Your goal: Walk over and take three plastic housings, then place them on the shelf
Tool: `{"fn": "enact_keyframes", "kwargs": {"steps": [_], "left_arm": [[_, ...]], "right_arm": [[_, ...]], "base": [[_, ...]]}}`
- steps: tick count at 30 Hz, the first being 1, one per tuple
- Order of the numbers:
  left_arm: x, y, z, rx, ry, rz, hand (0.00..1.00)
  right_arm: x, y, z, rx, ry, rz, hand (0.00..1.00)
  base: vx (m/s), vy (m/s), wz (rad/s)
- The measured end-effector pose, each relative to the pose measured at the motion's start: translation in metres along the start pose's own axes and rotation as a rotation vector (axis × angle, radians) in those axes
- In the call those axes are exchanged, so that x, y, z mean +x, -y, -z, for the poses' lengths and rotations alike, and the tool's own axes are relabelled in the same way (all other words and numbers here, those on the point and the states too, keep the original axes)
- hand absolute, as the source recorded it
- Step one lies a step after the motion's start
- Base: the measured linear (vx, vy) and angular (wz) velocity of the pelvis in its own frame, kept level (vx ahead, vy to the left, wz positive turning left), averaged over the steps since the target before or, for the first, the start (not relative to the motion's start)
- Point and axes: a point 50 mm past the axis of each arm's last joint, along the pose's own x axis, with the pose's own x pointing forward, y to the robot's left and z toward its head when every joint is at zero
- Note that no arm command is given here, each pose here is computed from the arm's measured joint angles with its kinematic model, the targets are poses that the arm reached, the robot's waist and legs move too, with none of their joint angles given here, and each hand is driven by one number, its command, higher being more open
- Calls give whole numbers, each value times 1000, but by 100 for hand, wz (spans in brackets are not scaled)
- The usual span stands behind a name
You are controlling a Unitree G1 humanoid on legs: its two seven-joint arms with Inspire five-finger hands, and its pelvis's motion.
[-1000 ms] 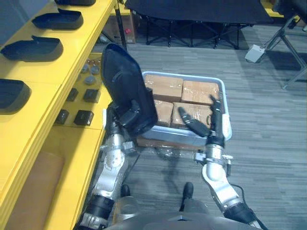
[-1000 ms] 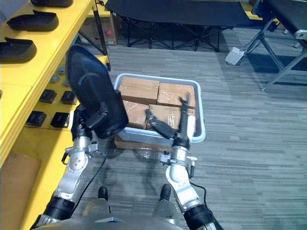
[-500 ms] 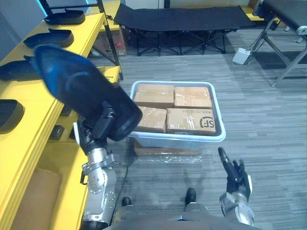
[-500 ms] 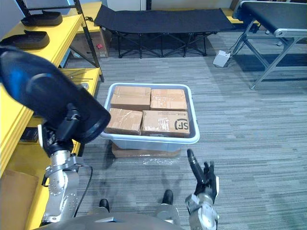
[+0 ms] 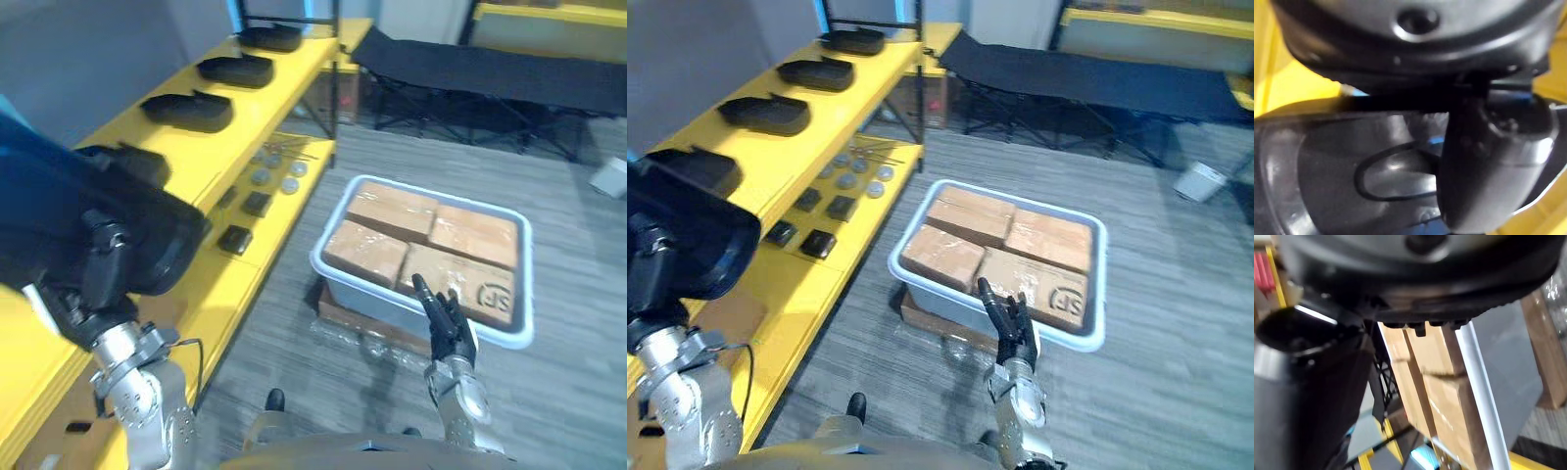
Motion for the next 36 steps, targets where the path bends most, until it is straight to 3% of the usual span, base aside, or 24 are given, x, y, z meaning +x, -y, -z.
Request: {"fn": "enact_keyframes", "kwargs": {"steps": [3,6,9,16,24,31,36], "left_arm": [[-6,-18,-2,53,-17,-30,0],[-11,-17,2,21,-65,37,0],[-16,-20,0,40,-71,35,0],[-15,-3,-9,46,-23,73,0],[-16,0,-12,52,-14,94,0],[8,32,-47,154,268,263,0],[18,64,-52,24,363,256,0]], "right_arm": [[3,-9,-1,-11,9,-29,100],[3,-2,-3,-13,15,18,100],[7,-10,-10,-164,61,-23,100],[3,-40,-18,-381,156,-149,100],[4,-57,-19,-388,182,-159,100],[4,-69,-43,-332,297,-193,100],[-2,-75,-69,-293,418,-237,100]], "base": [[31,-10,135],[34,113,177],[-6,212,33],[-45,63,-21],[-13,24,-3],[67,147,46],[155,16,103]]}}
